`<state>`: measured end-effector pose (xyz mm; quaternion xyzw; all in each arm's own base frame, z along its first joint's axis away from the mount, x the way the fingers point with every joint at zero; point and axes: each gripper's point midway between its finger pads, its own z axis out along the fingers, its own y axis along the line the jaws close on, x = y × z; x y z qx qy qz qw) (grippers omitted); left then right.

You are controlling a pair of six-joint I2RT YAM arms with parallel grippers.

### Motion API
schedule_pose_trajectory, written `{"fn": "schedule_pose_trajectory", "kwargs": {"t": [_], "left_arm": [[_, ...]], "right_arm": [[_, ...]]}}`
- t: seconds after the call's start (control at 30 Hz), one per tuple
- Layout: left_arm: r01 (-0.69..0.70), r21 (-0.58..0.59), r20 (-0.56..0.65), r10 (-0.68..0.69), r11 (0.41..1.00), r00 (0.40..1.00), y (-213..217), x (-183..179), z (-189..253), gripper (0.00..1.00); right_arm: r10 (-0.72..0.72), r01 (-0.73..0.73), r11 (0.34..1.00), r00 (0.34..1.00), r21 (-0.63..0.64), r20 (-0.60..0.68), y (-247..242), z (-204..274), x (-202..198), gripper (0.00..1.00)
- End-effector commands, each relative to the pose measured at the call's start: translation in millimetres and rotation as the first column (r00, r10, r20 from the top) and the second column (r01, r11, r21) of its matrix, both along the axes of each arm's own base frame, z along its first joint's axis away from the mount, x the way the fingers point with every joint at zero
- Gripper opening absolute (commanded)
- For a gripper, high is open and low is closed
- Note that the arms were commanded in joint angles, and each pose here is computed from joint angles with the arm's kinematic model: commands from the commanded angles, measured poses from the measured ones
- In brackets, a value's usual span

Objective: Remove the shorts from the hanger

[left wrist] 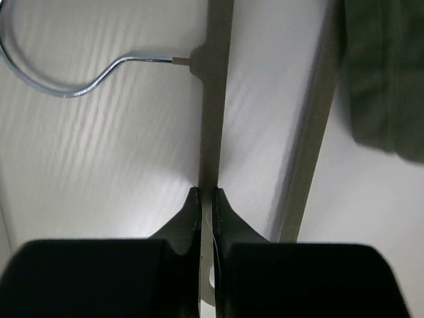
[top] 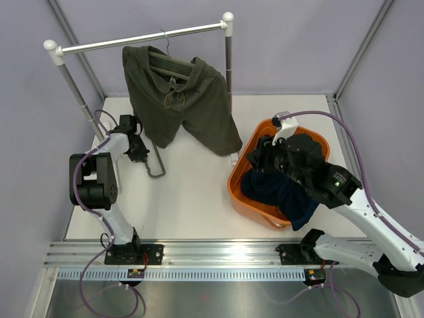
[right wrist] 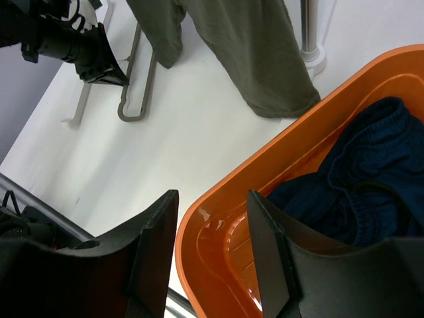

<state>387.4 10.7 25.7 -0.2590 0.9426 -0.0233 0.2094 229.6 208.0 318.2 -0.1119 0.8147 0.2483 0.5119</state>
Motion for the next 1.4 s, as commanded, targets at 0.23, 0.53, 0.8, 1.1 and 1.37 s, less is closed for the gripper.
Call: {"fn": "schedule_pose_trajectory", "kwargs": {"t": [0.23, 0.53, 0.8, 1.1, 1.37], "left_arm": [[0.109, 0.015, 0.218, -0.109, 0.994, 0.970, -46, -42, 84, 0.00], [0.140, 0.020, 0.263, -0.141, 0.990, 0.955, -53, -73, 94, 0.00], [0.092, -0.012, 0.310, -0.083, 0.996, 0.947, -53, -81, 96, 0.25], [0.005, 0.112, 0.490, -0.060, 0.994, 0.870, -19, -76, 219, 0.65], [0.008, 0.077, 0.655, -0.056, 0.997, 0.753, -6, -94, 310, 0.72]], "right_arm": [[0.203, -0.206, 0.978, 0.974, -0.018, -0.103, 58, -20, -21, 0.51], [0.325, -0.318, 0.946, 0.932, 0.066, -0.161, 141, -48, -18, 0.57], [0.339, -0.375, 0.914, 0.916, -0.157, -0.216, 209, -98, -7, 0.58], [0.326, -0.412, 0.848, 0.902, -0.333, -0.284, 260, -160, 26, 0.59], [0.205, -0.349, 0.856, 0.907, -0.381, -0.368, 273, -210, 56, 0.61]]}}
